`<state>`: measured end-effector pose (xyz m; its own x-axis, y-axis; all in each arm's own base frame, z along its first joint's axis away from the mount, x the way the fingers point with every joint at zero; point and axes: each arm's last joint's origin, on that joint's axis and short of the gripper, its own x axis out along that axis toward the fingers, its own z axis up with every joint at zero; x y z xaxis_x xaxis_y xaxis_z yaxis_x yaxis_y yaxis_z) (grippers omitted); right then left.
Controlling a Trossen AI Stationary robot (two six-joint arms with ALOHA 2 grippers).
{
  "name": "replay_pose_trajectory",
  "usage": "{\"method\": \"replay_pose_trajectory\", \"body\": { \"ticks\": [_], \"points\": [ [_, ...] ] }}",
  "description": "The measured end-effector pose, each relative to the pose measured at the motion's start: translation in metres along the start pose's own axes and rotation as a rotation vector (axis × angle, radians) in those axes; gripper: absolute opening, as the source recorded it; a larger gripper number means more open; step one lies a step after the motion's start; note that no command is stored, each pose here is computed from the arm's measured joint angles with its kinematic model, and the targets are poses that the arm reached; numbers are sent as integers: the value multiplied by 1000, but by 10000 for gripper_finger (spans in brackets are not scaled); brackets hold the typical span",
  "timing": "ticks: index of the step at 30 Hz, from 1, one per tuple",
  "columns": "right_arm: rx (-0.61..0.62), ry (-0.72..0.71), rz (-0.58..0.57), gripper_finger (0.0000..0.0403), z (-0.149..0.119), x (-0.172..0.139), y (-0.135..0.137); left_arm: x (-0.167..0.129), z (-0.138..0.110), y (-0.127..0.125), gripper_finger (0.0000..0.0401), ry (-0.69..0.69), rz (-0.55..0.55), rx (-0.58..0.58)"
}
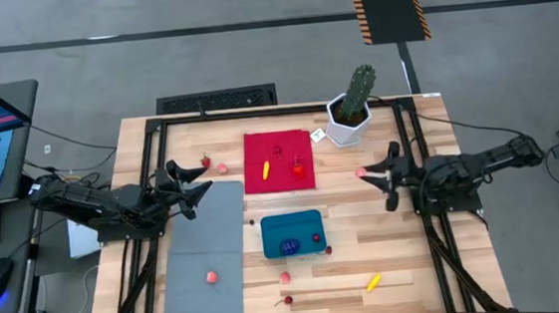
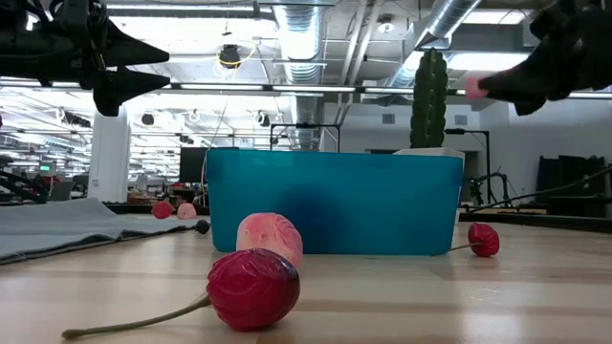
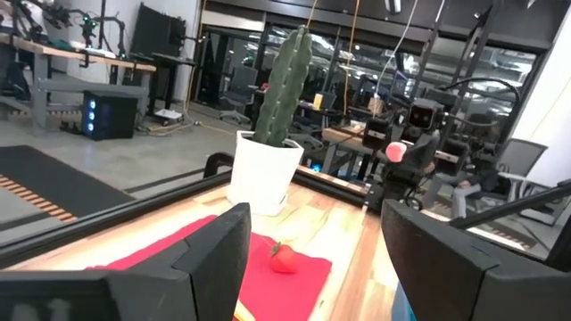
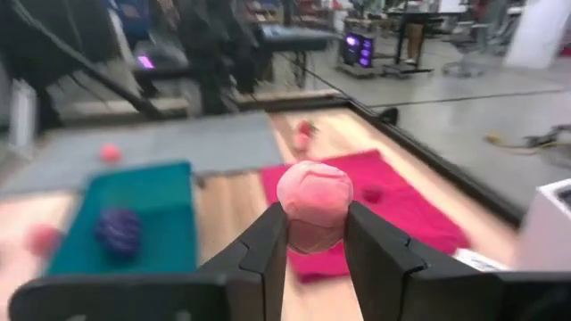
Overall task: Pick and placing Produce into tupperware
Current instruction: Put the peach into the blue bin
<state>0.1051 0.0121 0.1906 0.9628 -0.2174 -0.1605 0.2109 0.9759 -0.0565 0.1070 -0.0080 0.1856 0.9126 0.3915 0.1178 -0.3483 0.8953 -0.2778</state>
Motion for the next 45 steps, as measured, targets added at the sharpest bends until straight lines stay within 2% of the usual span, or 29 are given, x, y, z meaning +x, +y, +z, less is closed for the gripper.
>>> {"method": "replay_pose_trajectory", "body": {
  "ticks": [11, 15, 21, 23, 28, 35, 41, 45],
  "points": [
    [-250, 128, -115, 123, -10, 24, 8, 0, -1, 0, 242, 11, 2, 8],
    [-320, 146, -188, 123, -9, 32, 14, 0, -1, 0, 242, 12, 2, 13],
    [-366, 193, -207, 123, 0, 44, 24, 0, -2, 0, 242, 15, 3, 15],
    [-314, 190, -187, 123, 5, 50, 29, 0, -2, 0, 242, 15, 3, 14],
    [-149, 165, -22, 123, 20, 65, 43, 0, -2, 0, 242, 14, 3, 13],
    [68, 223, 159, 127, 35, 87, 62, 0, -2, 0, 242, 14, 3, 9],
    [184, 346, 259, 128, 33, 113, 81, 0, -2, 0, 242, 13, 3, 8],
    [207, 402, 284, 126, 31, 131, 92, 0, -2, 0, 242, 14, 2, 8]
  ]
}}
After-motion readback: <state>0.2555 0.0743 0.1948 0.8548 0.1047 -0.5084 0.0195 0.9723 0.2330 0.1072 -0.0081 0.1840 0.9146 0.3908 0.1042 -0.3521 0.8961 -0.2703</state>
